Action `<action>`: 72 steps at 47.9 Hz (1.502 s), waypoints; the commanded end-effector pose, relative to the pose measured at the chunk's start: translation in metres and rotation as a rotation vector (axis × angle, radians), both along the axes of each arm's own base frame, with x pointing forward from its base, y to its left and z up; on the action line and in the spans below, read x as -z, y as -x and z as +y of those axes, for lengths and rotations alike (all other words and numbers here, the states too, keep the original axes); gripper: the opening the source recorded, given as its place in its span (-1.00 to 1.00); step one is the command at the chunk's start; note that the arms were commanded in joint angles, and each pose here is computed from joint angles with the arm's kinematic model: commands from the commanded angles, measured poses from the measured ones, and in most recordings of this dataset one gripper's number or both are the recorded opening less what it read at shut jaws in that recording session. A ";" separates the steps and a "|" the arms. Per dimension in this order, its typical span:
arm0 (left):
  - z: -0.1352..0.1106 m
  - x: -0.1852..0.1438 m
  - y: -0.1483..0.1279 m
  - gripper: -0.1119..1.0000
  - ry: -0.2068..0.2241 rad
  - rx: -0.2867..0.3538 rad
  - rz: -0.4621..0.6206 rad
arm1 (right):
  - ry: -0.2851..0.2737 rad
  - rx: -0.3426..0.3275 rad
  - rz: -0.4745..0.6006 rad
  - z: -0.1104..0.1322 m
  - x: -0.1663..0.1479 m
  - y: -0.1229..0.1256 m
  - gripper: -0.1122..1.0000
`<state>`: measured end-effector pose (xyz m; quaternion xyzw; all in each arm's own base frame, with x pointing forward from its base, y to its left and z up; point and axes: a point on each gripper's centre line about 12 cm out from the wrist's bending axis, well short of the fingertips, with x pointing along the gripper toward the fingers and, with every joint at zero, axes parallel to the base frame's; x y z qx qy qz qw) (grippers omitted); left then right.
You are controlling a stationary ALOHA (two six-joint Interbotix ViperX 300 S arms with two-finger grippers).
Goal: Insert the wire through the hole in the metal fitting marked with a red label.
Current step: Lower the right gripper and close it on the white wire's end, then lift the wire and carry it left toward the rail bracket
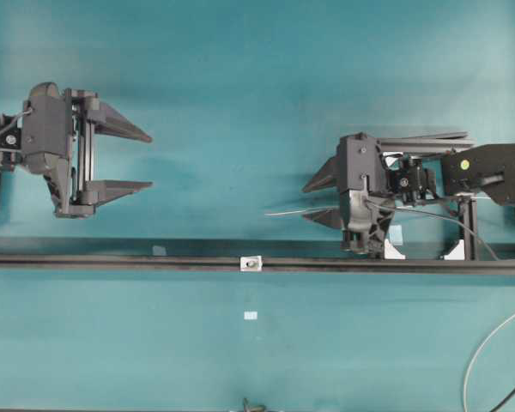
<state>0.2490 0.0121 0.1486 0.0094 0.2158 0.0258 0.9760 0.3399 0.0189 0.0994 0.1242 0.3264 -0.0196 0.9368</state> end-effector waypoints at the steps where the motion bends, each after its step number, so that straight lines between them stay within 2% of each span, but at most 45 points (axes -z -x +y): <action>1: 0.002 -0.004 -0.002 0.42 0.002 -0.009 -0.019 | -0.003 -0.001 -0.027 0.001 -0.007 -0.007 0.33; 13: 0.002 -0.004 -0.002 0.42 0.001 -0.009 -0.018 | -0.003 -0.001 -0.026 0.001 -0.006 -0.008 0.33; 17: 0.002 -0.004 -0.002 0.42 0.001 -0.010 -0.018 | -0.003 -0.001 -0.027 0.001 -0.007 -0.008 0.25; 19: 0.002 -0.004 -0.002 0.42 0.001 -0.010 -0.018 | -0.001 -0.002 -0.025 0.001 -0.006 -0.007 0.14; 26: 0.003 -0.003 -0.002 0.42 0.001 -0.012 -0.017 | 0.005 -0.010 -0.020 0.002 -0.005 -0.006 -0.54; 31: 0.003 -0.003 -0.002 0.42 0.001 -0.012 -0.017 | 0.011 -0.016 -0.016 0.001 -0.004 -0.005 -0.80; 50: 0.003 -0.003 -0.002 0.42 0.001 -0.012 -0.017 | 0.014 -0.022 -0.028 0.002 -0.009 -0.005 -0.81; 72: 0.003 -0.006 -0.004 0.42 0.002 -0.014 -0.028 | 0.017 -0.016 -0.045 -0.001 -0.046 0.005 -0.81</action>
